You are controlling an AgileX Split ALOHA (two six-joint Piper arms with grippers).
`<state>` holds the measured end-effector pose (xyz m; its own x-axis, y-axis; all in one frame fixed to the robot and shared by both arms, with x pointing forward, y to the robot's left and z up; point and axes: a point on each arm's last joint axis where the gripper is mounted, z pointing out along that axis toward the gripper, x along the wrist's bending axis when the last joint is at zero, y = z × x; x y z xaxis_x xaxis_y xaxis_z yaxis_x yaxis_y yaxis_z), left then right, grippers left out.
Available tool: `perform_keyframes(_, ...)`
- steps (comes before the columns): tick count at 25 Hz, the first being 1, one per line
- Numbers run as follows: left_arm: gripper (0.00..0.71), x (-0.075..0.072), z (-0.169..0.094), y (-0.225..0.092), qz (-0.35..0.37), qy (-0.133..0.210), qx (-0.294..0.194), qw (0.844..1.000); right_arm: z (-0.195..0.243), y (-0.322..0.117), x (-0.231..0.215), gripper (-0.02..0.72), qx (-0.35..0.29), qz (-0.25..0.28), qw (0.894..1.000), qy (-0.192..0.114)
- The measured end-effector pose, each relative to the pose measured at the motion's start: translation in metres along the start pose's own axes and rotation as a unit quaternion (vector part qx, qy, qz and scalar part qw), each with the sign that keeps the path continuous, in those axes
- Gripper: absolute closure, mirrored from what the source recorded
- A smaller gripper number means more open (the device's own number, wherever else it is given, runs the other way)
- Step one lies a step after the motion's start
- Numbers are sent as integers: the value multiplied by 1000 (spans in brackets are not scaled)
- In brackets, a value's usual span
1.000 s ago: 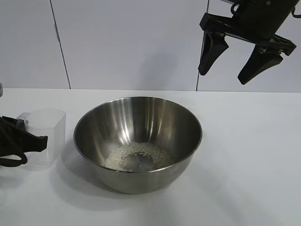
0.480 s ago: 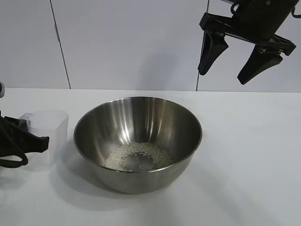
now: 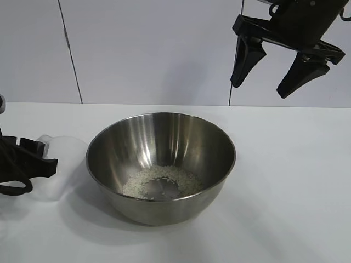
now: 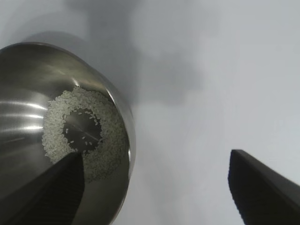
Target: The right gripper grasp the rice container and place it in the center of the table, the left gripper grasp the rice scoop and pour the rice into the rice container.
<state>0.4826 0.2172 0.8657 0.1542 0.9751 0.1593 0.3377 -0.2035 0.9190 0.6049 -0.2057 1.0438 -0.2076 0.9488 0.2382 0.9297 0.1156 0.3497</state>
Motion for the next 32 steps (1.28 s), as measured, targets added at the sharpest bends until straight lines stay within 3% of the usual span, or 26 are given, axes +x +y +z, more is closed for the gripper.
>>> perform_keyframes(3,199,2,-3,-2,0,4,4,1000,0,0,0,126,0,0,1000,0)
perform_keyframes(9,188,11,-16,-16,-2,33,37,999,0,0,0,126,0,0,1000,0)
perform_keyframes(21,161,17,-35,-32,6,35,76,997,0,0,0,126,2,0,1000,0)
perform_keyframes(28,149,23,-44,-39,-40,59,92,993,0,0,0,126,2,0,1000,1)
perform_keyframes(32,149,26,-46,-32,-64,71,75,993,0,0,0,126,1,0,1000,1)
